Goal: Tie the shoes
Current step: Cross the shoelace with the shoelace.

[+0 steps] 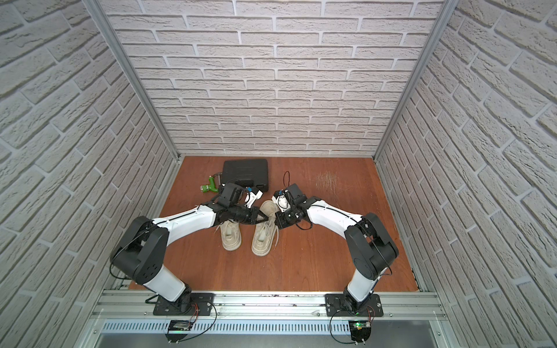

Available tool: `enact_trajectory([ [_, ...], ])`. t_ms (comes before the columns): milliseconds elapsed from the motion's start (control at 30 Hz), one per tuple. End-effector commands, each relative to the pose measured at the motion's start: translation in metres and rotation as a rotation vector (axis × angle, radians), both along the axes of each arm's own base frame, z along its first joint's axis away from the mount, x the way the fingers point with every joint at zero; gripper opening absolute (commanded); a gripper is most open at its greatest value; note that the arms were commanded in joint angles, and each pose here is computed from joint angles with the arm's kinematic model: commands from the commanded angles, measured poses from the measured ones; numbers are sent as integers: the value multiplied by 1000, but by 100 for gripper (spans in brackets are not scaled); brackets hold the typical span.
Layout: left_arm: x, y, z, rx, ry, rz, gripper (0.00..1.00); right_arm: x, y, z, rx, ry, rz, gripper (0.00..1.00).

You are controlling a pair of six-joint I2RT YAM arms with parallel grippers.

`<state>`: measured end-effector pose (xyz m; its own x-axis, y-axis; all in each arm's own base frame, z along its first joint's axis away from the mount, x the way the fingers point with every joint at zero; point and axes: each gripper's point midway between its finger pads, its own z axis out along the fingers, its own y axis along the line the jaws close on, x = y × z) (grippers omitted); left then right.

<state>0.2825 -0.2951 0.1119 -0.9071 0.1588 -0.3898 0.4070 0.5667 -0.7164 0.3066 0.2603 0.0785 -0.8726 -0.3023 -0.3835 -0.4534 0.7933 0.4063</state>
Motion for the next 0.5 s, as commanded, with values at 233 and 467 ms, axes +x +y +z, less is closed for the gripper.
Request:
enact_trajectory([
  [233, 3, -8, 6, 2, -45, -17, 0, 1, 9, 23, 6, -36, 37, 3],
  [467, -2, -10, -2, 15, -33, -22, 0, 0, 18, 26, 14, -35, 56, 3],
])
